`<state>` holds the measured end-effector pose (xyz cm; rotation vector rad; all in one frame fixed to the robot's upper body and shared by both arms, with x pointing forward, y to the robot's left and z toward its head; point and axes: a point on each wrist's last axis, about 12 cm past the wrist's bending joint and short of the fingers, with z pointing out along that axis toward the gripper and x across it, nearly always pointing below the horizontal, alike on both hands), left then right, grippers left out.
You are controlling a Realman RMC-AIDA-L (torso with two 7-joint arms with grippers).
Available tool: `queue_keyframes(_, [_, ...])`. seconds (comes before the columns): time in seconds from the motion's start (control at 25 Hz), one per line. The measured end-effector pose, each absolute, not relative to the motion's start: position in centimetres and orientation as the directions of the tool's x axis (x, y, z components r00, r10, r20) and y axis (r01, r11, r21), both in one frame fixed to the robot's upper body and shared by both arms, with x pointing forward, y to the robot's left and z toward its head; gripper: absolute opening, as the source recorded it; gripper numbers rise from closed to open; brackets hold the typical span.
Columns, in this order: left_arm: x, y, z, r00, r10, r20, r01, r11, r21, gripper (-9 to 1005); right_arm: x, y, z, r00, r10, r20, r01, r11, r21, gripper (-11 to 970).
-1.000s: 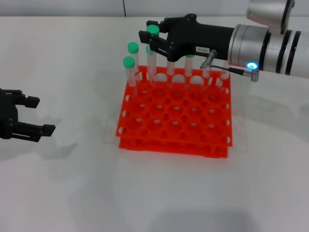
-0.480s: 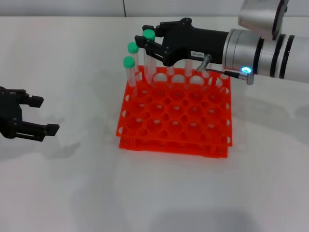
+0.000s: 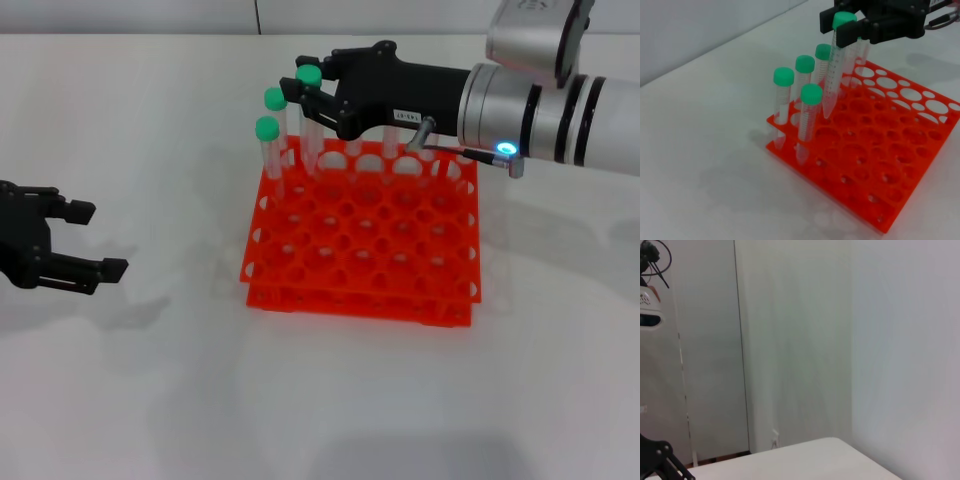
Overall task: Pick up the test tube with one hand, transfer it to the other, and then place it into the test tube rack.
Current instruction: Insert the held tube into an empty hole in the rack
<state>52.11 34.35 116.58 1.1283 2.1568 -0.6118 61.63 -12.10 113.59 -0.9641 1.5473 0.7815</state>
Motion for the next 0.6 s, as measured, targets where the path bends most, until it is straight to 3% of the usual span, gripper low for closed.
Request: queue_keyframes(0.6, [52.15,34.20,116.50,-0.443,0.554,-0.705,0.842,0.528,-0.114,874,61.82,-12.17,113.07,-0.086,-0.189,-0.978,-0.888,0.460,-0.011,283])
